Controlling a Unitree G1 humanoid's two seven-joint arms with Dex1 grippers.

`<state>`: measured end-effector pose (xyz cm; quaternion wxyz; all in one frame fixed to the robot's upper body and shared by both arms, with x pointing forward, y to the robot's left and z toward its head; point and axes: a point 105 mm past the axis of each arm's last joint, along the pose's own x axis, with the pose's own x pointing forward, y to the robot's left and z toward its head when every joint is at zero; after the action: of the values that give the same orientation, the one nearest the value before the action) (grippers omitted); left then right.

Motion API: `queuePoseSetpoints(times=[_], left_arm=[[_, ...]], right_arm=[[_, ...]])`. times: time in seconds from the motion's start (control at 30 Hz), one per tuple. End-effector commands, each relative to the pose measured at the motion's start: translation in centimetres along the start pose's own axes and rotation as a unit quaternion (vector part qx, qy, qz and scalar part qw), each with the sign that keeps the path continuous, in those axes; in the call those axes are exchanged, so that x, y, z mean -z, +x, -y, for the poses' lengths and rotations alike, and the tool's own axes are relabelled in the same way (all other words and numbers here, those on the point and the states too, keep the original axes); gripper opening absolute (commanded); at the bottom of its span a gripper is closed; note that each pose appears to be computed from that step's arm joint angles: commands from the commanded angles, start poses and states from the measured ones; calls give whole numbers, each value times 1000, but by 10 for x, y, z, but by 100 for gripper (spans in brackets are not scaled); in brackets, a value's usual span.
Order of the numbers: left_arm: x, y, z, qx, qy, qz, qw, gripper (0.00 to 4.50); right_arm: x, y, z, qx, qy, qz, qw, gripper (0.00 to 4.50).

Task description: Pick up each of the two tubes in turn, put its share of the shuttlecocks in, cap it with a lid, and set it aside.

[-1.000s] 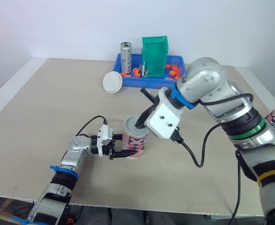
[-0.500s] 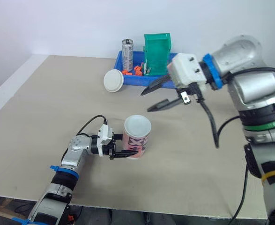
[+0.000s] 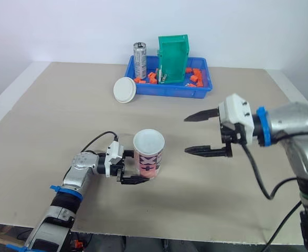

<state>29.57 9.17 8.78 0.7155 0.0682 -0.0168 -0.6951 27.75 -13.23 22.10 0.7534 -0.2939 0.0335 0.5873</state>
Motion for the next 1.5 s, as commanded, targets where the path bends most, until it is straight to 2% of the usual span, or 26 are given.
queuePoseSetpoints(times=[0.03, 0.2, 0.37, 0.47, 0.53, 0.7, 0.9, 1.03, 1.33, 1.43, 1.47, 1.5], left_arm=[[-14, -29, -2, -20, 16, -12, 1000, 446], [-27, -59, 1, -45, 32, -36, 998, 446], [-70, -83, 4, -77, 33, -1, 997, 446], [-97, -88, 15, -65, 33, -1, 997, 446], [-104, -89, 25, -49, 36, -24, 998, 446], [-126, -88, 41, -38, 31, -26, 998, 446], [-129, -91, 43, -62, 38, -38, 997, 446], [-119, -94, 49, -73, 27, -51, 996, 446], [-123, -86, 47, -84, 27, -32, 996, 446], [-123, -84, 44, -86, 29, -31, 995, 450], [-122, -82, 43, -84, 28, -30, 996, 450], [-122, -80, 43, -83, 27, -29, 996, 450]], right_arm=[[4, -2, -2, 44, 6, 9, 999, 450], [12, 14, -18, 22, 41, 29, 998, 450], [26, 31, -31, 1, 57, 26, 998, 450], [31, 39, -37, -11, 62, 30, 998, 450], [34, 47, -41, -24, 65, 37, 997, 450], [31, 71, -39, -43, 67, 70, 994, 450], [22, 87, -37, -62, 58, 97, 992, 450], [15, 95, -37, -79, 55, 116, 989, 450], [4, 108, -34, -95, 51, 146, 983, 450], [3, 109, -34, -100, 50, 147, 983, 375], [4, 108, -33, -98, 51, 144, 983, 322], [5, 107, -33, -95, 51, 142, 984, 292]])
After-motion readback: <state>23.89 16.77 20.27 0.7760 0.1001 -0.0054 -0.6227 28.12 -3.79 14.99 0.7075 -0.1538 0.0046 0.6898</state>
